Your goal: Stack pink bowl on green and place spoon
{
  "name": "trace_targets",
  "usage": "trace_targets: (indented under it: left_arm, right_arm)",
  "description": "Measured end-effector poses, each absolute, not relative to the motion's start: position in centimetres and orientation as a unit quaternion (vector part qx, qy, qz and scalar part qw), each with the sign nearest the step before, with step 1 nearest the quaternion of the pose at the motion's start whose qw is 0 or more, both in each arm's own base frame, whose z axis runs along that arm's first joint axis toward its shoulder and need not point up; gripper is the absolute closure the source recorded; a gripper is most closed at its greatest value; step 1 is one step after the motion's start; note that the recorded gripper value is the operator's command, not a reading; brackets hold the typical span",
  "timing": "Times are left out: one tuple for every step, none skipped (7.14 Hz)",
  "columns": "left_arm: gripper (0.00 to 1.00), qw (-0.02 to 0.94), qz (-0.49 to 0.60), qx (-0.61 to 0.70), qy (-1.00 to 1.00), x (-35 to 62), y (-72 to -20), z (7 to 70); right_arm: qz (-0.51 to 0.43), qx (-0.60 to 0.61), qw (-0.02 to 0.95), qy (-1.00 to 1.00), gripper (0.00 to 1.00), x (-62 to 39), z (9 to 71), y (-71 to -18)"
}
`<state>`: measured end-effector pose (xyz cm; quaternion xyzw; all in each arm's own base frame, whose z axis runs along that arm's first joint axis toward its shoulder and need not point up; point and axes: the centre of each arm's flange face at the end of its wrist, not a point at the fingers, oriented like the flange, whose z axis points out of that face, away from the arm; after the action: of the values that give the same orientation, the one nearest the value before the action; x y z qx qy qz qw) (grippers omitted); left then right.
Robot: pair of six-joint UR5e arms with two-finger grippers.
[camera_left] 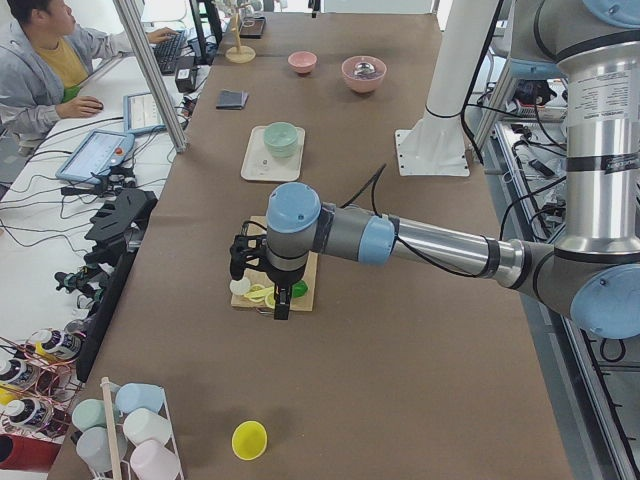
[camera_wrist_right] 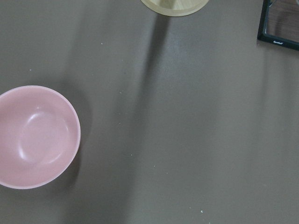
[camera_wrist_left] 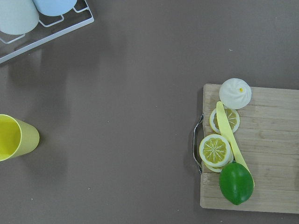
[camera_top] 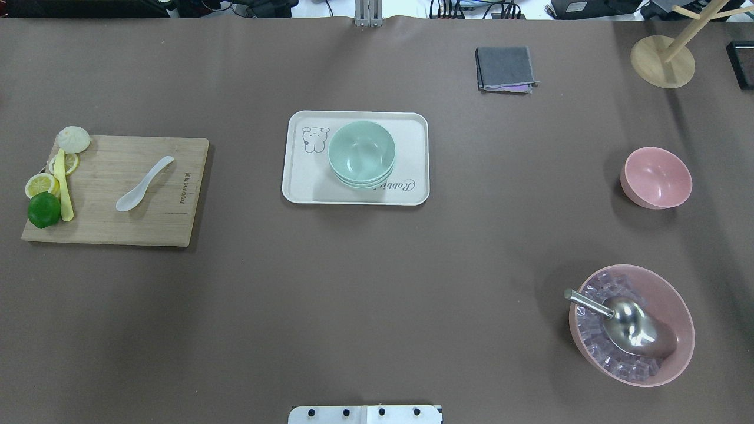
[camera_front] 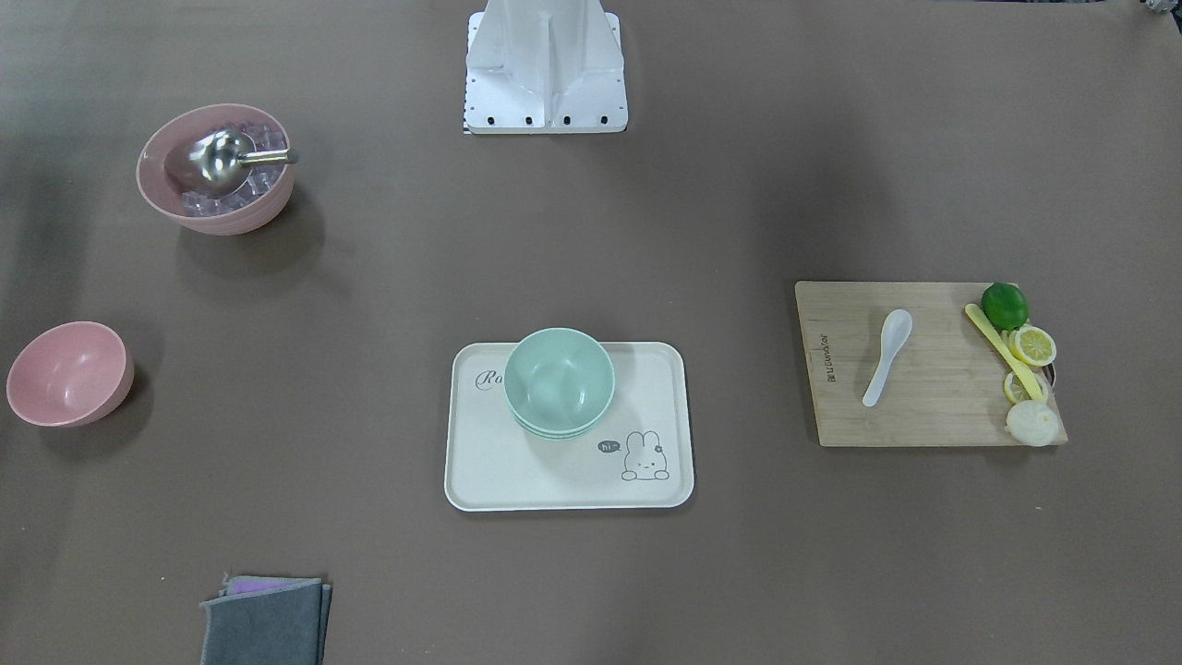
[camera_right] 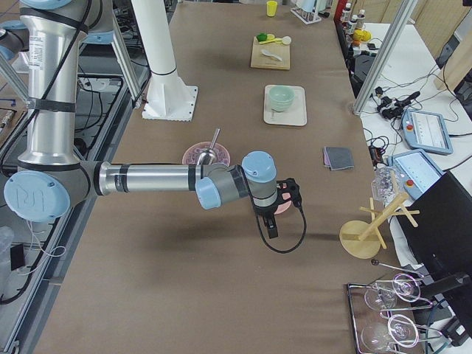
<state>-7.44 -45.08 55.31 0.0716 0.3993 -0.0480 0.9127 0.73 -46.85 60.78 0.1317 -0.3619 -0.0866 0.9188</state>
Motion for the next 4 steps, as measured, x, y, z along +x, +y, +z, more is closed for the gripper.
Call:
trace_targets:
  left_arm:
    - [0.02, 0.909, -0.047, 0.069, 0.408, -7.3, -45.0, 55.3]
    - [0.02, 0.907, -0.046, 0.068, 0.414, -7.2, -44.9, 55.3]
    - [0.03, 0.906, -0.047, 0.065, 0.416, -7.1, -44.9, 55.4]
    - [0.03, 0.905, -0.046, 0.064, 0.417, -7.0, -44.8, 55.6]
  right_arm:
    - [-0.09, 0.127, 0.916, -0.371, 0.0, 0.4, 60.9, -46.6]
    - [-0.092, 0.122, 0.913, -0.377, 0.0, 0.0, 61.0, -46.4]
    - [-0.095, 0.118, 0.912, -0.381, 0.0, -0.4, 61.1, -46.3]
    - [-0.097, 0.109, 0.912, -0.382, 0.0, -1.7, 61.1, -46.3]
